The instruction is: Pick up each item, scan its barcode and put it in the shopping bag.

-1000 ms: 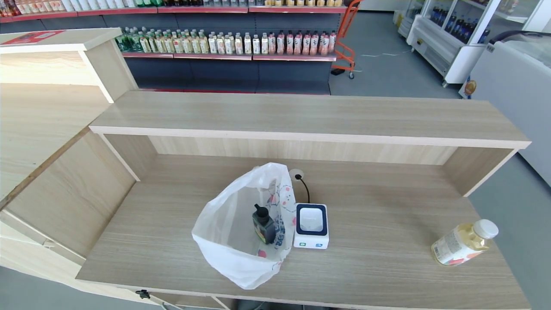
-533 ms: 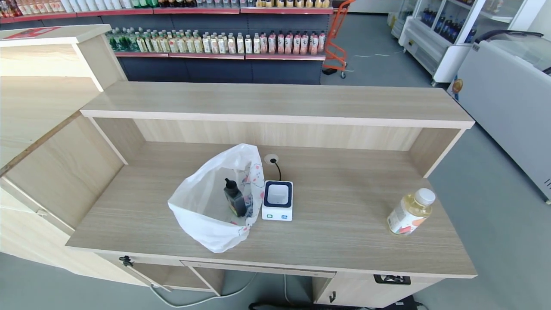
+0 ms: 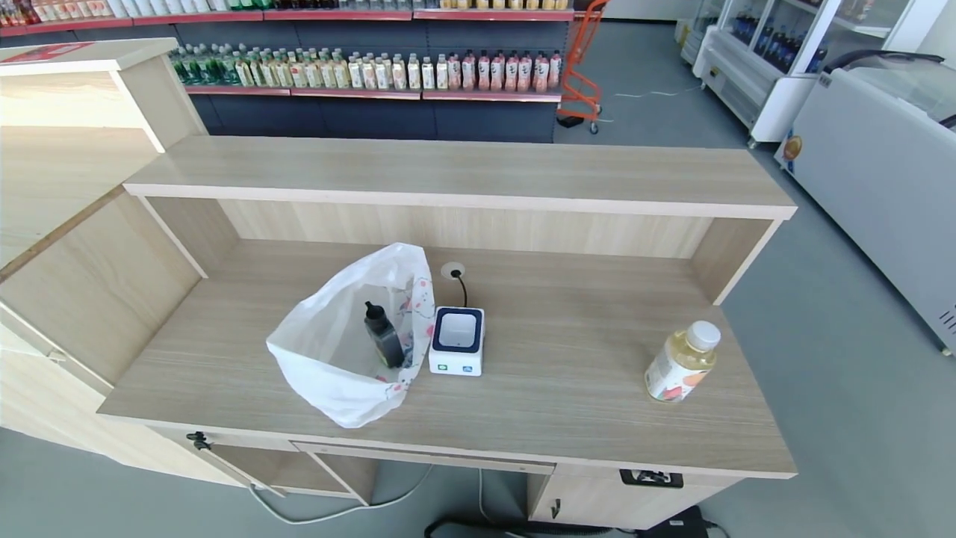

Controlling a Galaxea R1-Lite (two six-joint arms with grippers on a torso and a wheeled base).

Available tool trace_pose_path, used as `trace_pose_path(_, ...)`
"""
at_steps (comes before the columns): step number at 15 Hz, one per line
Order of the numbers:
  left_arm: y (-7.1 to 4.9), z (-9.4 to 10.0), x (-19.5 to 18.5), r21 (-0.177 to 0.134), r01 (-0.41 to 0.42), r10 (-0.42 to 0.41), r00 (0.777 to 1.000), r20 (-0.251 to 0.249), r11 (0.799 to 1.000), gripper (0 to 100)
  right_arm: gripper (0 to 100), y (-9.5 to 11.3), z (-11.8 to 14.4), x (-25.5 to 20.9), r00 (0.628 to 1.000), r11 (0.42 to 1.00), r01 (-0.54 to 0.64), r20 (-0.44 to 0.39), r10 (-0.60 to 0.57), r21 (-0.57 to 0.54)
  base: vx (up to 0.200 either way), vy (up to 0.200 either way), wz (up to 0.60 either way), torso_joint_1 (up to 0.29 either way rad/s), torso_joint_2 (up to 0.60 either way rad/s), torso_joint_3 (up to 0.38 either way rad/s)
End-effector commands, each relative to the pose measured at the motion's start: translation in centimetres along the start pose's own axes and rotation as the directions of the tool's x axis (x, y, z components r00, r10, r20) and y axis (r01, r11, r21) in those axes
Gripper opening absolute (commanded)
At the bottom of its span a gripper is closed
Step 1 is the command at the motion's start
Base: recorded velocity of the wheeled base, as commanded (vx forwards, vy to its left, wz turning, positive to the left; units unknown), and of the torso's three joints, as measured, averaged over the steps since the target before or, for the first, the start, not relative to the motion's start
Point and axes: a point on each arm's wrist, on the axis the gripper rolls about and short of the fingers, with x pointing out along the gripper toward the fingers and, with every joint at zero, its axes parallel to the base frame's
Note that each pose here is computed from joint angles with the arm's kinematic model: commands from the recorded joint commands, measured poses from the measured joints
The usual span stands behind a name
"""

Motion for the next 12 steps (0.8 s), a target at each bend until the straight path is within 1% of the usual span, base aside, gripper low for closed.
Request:
trace_pose_path(1,0.0,0.0,0.0,-0.002,0.000,0.000,1.000,0.000,1.000,100,100,0.0,0.0,0.0,1.000,1.000,0.000,-0.005,0.000,-0.001,0.000,-0.200,0.00,0.002,0.01,-0.002)
trace_pose_path(3,0.0,0.0,0.0,-0.005,-0.001,0.001,1.000,0.000,1.000,100,100,0.0,0.1,0.0,1.000,1.000,0.003,-0.004,-0.003,-0.004,0.000,-0.200,0.00,0.005,0.00,0.002)
trace_pose_path(4,0.0,0.0,0.0,-0.006,-0.001,0.001,1.000,0.000,1.000,100,100,0.0,2.7,0.0,0.999,0.999,-0.050,-0.011,0.050,-0.006,0.000,-0.200,0.00,0.002,0.01,0.002)
trace_pose_path(5,0.0,0.0,0.0,-0.006,-0.001,0.001,1.000,0.000,1.000,100,100,0.1,6.1,1.0,0.994,0.997,-0.071,-0.085,0.071,0.001,0.000,0.000,0.00,0.000,0.00,0.000)
trace_pose_path(6,0.0,0.0,0.0,-0.006,-0.001,0.001,1.000,0.000,1.000,100,100,0.3,8.6,2.7,0.987,0.997,-0.071,-0.146,0.073,0.019,0.000,0.000,0.00,0.000,0.00,0.000)
trace_pose_path(7,0.0,0.0,0.0,-0.006,-0.001,0.001,1.000,0.000,1.000,100,100,0.6,10.5,5.5,0.971,0.997,-0.060,-0.227,0.069,0.044,0.000,0.000,0.00,0.000,0.00,0.000)
trace_pose_path(8,0.0,0.0,0.0,-0.006,-0.001,0.001,1.000,0.000,1.000,100,100,0.9,10.9,8.6,0.951,0.996,-0.048,-0.302,0.068,0.073,0.000,0.000,0.00,0.000,0.00,0.000)
trace_pose_path(9,0.0,0.0,0.0,-0.006,-0.001,0.001,1.000,0.000,1.000,100,100,1.2,10.6,11.3,0.940,0.996,-0.035,-0.336,0.062,0.086,0.000,0.000,0.00,0.000,0.00,0.000)
trace_pose_path(10,0.0,0.0,0.0,-0.006,-0.001,0.001,1.000,0.000,1.000,100,100,1.4,9.4,14.2,0.922,0.996,-0.021,-0.383,0.053,0.086,0.000,0.000,0.00,0.000,0.00,0.000)
trace_pose_path(12,0.0,0.0,0.0,-0.006,-0.001,0.001,1.000,0.000,1.000,100,100,1.8,7.2,17.4,0.888,0.997,-0.017,-0.458,0.050,0.075,0.000,0.000,0.00,0.000,0.00,0.000)
